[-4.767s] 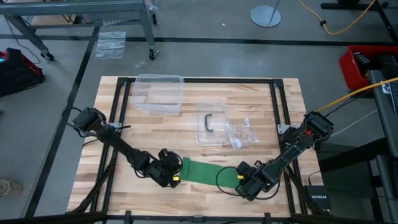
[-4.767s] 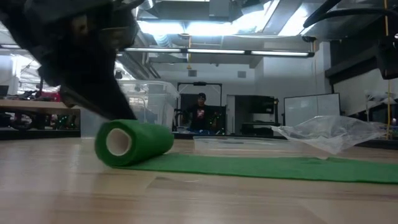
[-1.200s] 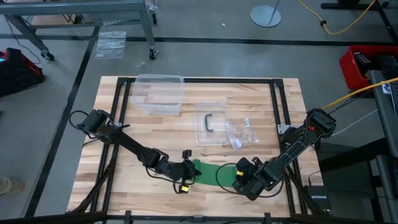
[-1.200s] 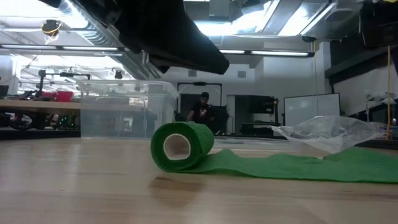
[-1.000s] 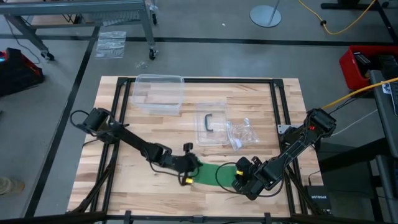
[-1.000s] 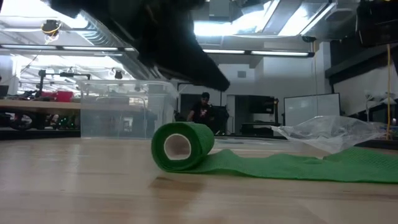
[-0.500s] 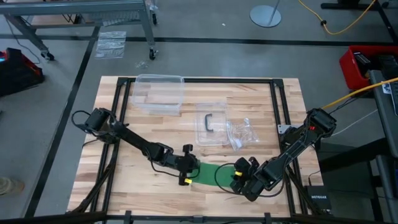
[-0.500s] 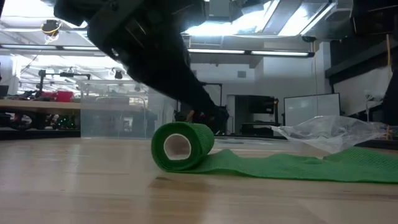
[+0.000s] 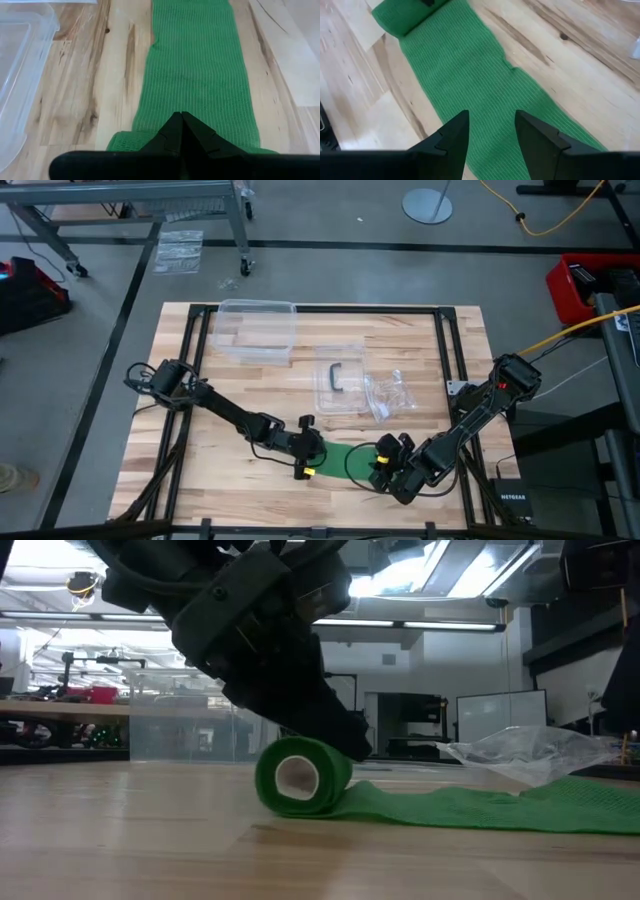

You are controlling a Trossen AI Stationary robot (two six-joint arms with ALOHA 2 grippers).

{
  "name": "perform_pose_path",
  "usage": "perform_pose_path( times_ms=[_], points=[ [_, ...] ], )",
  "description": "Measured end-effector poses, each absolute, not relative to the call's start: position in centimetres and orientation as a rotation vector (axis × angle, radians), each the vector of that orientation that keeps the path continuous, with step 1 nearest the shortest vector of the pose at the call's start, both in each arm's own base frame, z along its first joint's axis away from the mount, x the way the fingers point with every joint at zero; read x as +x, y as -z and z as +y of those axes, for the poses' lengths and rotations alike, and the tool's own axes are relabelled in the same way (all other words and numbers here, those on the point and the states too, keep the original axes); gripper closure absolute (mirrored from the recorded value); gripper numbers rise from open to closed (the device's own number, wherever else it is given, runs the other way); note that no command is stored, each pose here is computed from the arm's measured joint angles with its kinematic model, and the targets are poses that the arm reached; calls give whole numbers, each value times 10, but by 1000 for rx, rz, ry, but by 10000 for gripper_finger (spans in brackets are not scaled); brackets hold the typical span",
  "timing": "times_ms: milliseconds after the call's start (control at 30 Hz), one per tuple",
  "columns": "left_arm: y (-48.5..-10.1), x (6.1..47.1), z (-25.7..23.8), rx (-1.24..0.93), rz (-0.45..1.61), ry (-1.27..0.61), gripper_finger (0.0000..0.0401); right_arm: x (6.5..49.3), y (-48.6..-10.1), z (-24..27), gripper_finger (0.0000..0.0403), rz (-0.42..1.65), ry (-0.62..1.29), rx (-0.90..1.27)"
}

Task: Roll bandage
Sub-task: Roll the green bandage

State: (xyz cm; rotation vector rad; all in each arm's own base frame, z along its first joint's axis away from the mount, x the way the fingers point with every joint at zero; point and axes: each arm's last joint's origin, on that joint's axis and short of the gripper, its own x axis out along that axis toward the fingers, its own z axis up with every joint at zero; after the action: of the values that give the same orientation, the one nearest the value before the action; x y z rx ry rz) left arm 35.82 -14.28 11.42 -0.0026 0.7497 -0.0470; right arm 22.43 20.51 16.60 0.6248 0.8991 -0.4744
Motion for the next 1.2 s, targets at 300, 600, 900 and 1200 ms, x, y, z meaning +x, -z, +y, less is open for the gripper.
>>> perform_pose_path(
  times_ms=[300,600,900,1200],
  points=[
    [-108,355,-142,-35,805,25,401,227,-168,208,237,876,446,660],
    [-103,356,-143,-74,818,30,401,229,-169,210,237,868,406,645],
    [-117,360,-145,-33,704,99,393,229,-169,210,237,868,406,644],
    [-134,357,-145,-14,672,137,308,229,-169,210,237,869,406,642]
  ],
)
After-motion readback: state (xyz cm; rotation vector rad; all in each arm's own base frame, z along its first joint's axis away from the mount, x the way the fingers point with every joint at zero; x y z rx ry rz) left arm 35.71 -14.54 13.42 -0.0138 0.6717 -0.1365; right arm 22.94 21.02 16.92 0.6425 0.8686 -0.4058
